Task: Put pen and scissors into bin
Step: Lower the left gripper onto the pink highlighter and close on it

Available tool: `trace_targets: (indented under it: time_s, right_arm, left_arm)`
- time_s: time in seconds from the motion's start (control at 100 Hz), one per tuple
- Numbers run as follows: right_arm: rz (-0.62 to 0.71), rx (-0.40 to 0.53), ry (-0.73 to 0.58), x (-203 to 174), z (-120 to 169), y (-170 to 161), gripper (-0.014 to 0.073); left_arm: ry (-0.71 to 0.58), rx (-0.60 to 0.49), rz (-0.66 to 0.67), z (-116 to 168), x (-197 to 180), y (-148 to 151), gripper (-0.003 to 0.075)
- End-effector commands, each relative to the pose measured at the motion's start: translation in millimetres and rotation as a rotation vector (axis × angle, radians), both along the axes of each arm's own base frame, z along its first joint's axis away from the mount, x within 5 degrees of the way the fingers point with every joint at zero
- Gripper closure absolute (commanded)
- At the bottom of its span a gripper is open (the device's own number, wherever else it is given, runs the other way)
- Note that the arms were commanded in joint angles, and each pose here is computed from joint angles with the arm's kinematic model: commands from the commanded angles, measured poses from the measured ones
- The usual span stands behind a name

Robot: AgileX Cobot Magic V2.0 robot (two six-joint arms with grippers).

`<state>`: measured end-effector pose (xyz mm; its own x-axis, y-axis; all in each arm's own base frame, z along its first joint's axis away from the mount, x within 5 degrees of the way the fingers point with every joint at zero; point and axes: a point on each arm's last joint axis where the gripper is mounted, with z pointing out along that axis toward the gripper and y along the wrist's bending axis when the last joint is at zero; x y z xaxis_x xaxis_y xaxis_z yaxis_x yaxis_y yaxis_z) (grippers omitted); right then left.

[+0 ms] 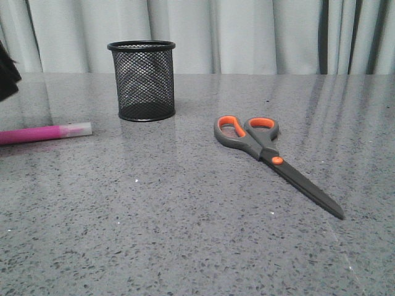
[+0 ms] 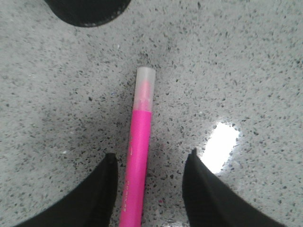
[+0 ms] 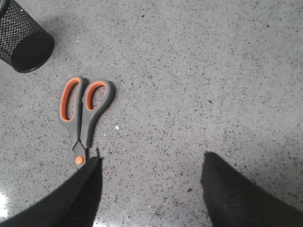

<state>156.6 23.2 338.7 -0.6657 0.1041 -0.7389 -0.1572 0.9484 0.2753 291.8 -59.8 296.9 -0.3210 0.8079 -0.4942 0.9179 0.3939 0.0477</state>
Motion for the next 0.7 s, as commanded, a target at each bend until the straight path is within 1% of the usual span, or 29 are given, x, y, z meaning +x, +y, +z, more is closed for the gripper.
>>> trace_targets:
  time_s: [0.0,0.21,0.33,0.69]
  right_arm:
    - [-0.017,0.011,-0.084,3,15,-1,0.0183]
    - [-0.016,0.011,-0.082,2,15,-1,0.0183]
    - [-0.015,0.011,-0.080,2,15,-1,0.0183]
    - [-0.015,0.011,-0.080,2,15,-1,0.0183]
  left_arm:
    - [-0.048,-0.033,-0.014,11,4,-4,0.0419]
    - [-0.028,-0.025,-0.048,-3,12,-15,0.0419]
    - [-0.039,0.006,-0.064,-10,16,-20,0.0419]
    - [-0.019,0.020,-0.056,-26,27,-22,0.0419]
